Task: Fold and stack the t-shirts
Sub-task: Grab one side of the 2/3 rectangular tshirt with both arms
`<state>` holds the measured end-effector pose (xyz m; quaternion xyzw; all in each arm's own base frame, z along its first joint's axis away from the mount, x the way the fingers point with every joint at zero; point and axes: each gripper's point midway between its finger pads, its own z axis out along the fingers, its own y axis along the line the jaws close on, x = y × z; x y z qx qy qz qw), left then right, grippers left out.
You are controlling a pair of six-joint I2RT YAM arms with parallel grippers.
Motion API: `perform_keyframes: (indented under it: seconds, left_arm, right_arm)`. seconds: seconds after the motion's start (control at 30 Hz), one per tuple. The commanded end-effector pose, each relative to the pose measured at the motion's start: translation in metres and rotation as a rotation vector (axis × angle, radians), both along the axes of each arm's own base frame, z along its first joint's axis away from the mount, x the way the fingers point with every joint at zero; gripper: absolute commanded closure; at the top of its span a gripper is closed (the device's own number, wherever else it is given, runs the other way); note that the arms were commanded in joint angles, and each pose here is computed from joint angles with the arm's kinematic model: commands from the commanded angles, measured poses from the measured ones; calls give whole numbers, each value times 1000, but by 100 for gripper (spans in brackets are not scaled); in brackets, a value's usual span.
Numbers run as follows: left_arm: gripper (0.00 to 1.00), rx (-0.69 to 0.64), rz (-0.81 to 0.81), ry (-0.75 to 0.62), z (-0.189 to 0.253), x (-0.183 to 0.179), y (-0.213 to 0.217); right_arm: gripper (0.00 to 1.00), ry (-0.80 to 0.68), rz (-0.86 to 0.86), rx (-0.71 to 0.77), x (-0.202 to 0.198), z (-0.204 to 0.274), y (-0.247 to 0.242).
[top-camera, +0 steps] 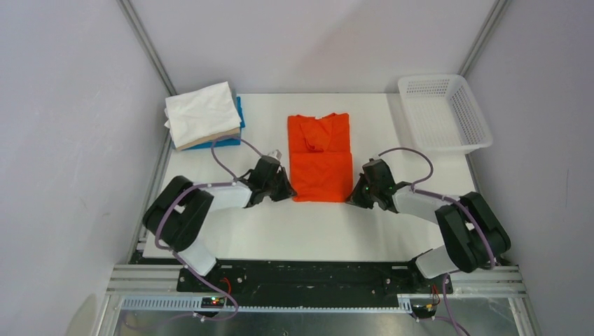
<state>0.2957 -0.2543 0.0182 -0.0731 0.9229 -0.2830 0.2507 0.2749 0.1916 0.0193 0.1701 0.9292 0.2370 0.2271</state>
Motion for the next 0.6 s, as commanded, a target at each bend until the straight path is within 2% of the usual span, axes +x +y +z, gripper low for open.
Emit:
perform_keyframes:
  seconds: [0.0,0.13,0.2,0.23,0.3,0.33,0.47,0.57]
  left_arm:
    - [100,4,-30,-7,9,-34,5]
    - [100,-31,-52,3,13,-85,15]
    - [100,-87,-65,-44,36,-105,16]
    - [100,-59,-47,-16,32,-117,25]
    - [100,-77,-67,-47,47,-137,28]
    - [100,-120,-84,-73,60,-148,26]
    - [100,-277,-135,-162,105,-166,20]
    - [100,-331,-129,-204,123,-166,21]
  right_arm:
    - [100,-2,89,-6,-32,8,4]
    - [100,19,165,30,-80,25,12]
    - [100,1,192,37,-105,41,10]
    - [100,-6,217,36,-115,45,13]
    - [100,-14,252,65,-135,57,16]
    - [100,-23,267,101,-143,67,18]
    - [100,-97,360,227,-167,101,37]
    - [100,-151,391,278,-169,122,42]
